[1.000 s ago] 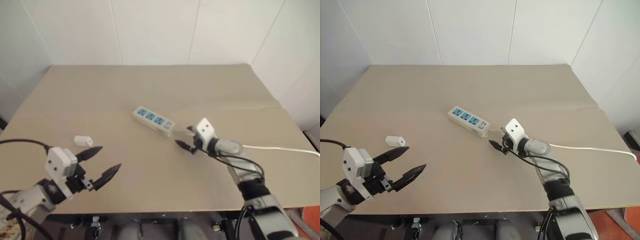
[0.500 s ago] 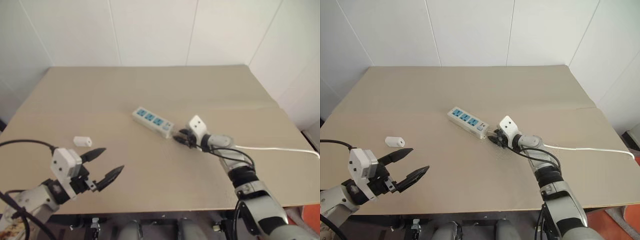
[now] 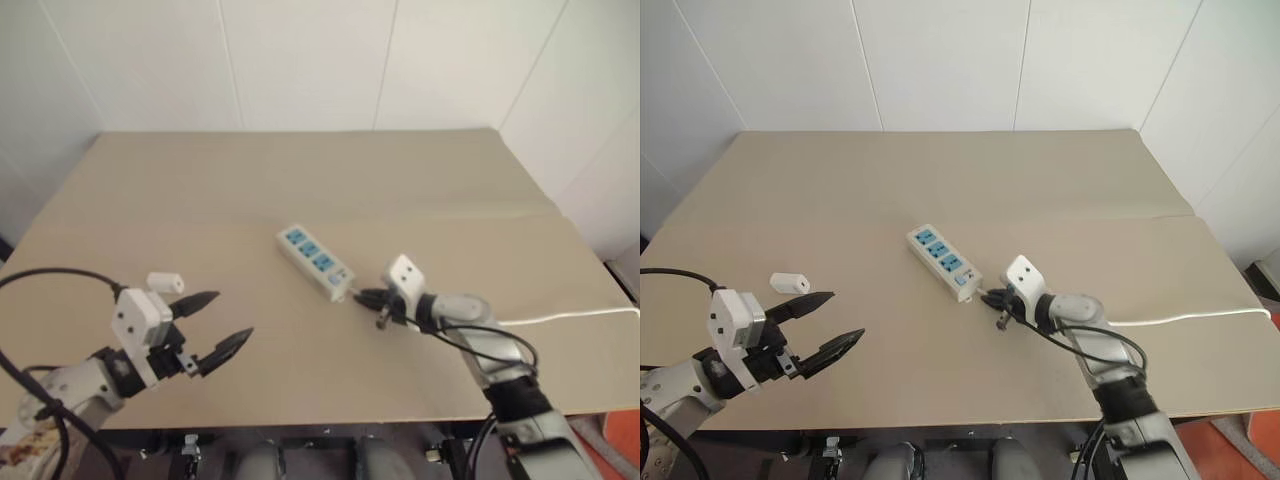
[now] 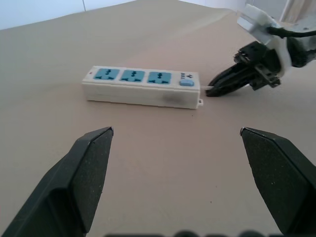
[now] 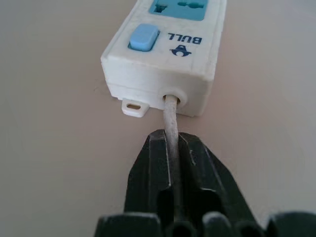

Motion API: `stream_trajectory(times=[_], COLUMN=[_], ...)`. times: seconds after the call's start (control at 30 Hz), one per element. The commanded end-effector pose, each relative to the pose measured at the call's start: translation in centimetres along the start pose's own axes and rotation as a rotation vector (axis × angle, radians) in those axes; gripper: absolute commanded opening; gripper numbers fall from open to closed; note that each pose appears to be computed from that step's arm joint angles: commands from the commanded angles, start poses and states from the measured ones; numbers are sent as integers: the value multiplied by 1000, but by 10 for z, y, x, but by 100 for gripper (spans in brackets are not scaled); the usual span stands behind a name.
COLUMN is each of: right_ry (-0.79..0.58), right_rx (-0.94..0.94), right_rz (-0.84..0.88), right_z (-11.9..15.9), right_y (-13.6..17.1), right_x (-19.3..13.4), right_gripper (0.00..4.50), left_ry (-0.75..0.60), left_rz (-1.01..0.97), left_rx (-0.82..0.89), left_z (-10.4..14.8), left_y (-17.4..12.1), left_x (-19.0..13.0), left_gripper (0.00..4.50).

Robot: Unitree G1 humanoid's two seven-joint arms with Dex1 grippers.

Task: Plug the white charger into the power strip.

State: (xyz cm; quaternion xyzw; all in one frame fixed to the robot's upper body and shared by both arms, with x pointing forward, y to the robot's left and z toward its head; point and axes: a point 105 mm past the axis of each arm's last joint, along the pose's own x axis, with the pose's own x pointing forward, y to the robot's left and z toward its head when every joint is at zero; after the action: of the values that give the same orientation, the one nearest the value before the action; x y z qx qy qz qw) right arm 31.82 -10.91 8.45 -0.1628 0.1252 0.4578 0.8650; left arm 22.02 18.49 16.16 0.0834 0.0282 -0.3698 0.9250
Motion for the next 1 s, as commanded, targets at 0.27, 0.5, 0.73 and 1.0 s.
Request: stream_trajectory(times=[0.27, 0.5, 0.73, 1.0], right_ry=[-29, -122, -245, -389], right_rx=[-33, -41, 65, 139], right_rz=[62, -55, -73, -121], right_z=[-4, 8, 14, 38], right_y=[36, 21, 29, 34], right_x=[-38, -28, -64, -27], right_gripper=[1, 126, 364, 446], left_ry=[-11, -22, -20, -28], left_rz=[-24, -40, -30, -51], left_rx=[19, 22, 18, 15], left_z=[5, 7, 7, 10], left_y=[-3, -3, -4, -5], left_x=[3, 7, 4, 9], left_gripper=[450, 450, 450, 450])
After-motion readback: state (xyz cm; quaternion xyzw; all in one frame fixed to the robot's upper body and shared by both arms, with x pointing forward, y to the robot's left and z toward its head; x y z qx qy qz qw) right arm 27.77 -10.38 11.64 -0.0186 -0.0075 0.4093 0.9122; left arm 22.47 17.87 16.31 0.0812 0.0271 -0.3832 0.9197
